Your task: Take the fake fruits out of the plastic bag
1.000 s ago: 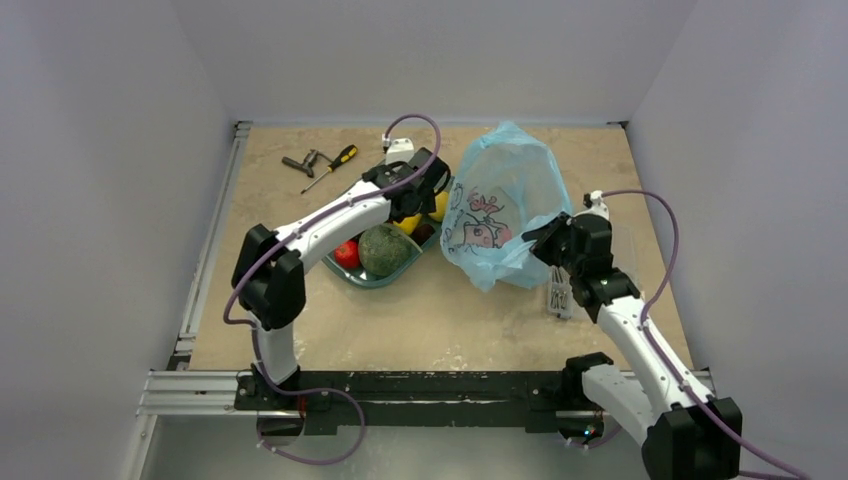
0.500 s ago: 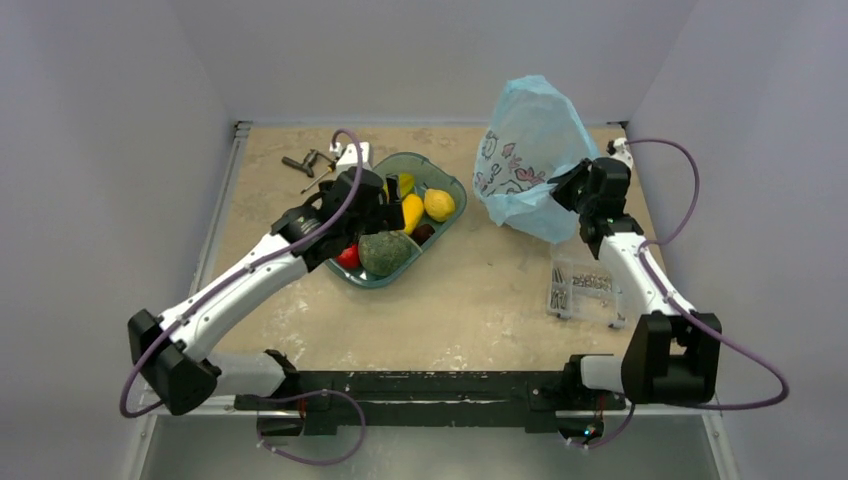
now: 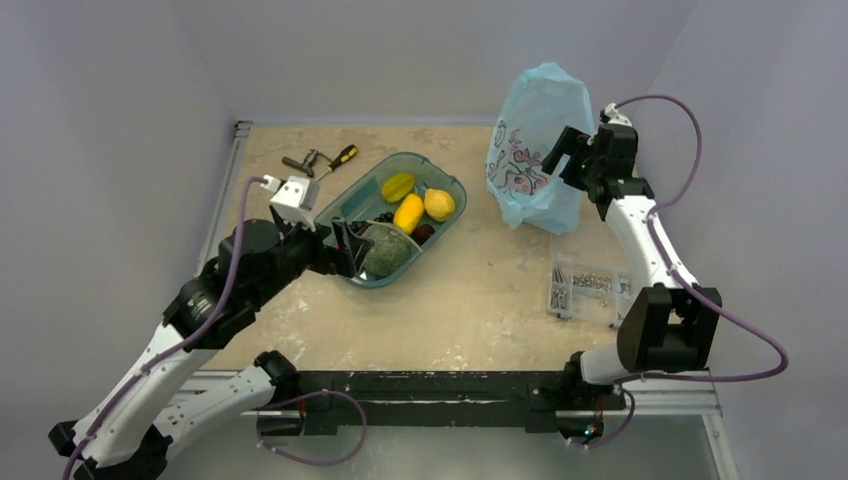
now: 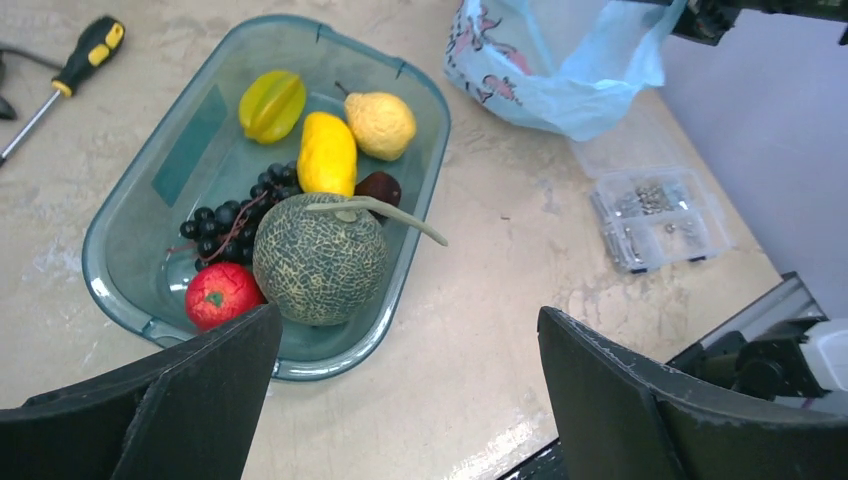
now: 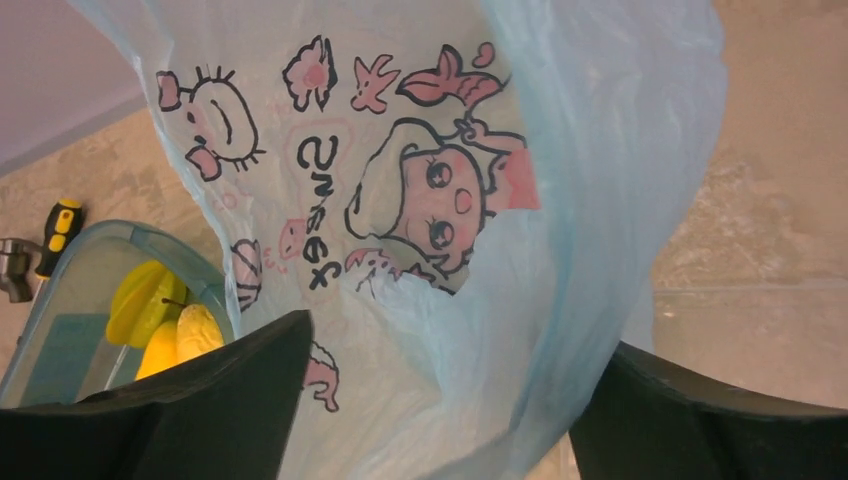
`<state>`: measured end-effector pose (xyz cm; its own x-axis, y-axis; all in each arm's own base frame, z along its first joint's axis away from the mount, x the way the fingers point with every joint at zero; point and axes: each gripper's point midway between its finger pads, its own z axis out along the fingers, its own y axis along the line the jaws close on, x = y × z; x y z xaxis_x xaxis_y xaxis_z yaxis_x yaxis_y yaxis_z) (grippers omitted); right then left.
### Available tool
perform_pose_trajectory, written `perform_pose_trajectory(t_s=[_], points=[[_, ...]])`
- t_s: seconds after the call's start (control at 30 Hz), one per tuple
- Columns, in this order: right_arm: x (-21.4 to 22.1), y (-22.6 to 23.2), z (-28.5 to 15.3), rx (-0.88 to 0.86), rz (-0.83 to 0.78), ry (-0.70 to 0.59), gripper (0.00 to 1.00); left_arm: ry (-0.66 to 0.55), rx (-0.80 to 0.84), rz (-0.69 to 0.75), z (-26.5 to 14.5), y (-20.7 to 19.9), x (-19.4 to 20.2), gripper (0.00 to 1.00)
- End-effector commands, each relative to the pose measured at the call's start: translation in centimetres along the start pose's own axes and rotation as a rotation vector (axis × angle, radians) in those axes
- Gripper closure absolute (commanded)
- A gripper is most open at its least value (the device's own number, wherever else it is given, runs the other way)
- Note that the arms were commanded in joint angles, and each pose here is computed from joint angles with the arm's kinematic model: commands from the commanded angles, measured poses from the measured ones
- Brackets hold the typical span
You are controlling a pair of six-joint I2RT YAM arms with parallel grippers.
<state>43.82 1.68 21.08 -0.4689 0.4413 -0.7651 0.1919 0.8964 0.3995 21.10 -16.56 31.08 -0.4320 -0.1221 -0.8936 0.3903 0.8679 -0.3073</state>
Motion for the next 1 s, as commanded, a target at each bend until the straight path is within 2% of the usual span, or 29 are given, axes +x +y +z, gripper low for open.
perform_pose_trajectory(t_s=[0.0, 0.03, 0.23, 0.5, 0.63, 0.83, 0.97], points=[[-3.4, -1.6, -6.0, 0.152, -0.146, -0.046, 0.04, -0.055, 0.088, 0.041, -3.2, -0.9, -1.3, 0.0], [-4.0, -1.7, -7.4, 0.164, -0.151, -0.076, 0.01, -0.068, 0.088, 0.039, -4.0, -0.7, -1.6, 0.0], [-6.3, -1.4, -16.4, 0.195, -0.143, -0.207, 0.01, -0.191, 0.069, 0.023, -8.3, 0.5, -3.5, 0.0], [-7.5, 2.7, -27.5, -0.051, -0.138, -0.449, 0.01, -0.314, 0.094, -0.007, -12.4, 0.6, -6.2, 0.0], [-7.9, 3.4, -32.5, -0.118, -0.118, -0.587, 0.01, -0.356, 0.076, -0.008, -13.5, 1.1, -6.7, 0.0], [-8.2, 2.4, -36.8, -0.092, -0.08, -0.701, 0.01, -0.376, 0.035, 0.006, -14.3, 1.9, -7.4, 0.0], [-8.4, 1.6, -37.3, -0.056, -0.04, -0.724, 0.01, -0.393, 0.012, 0.017, -14.6, 2.4, -7.6, 0.0]])
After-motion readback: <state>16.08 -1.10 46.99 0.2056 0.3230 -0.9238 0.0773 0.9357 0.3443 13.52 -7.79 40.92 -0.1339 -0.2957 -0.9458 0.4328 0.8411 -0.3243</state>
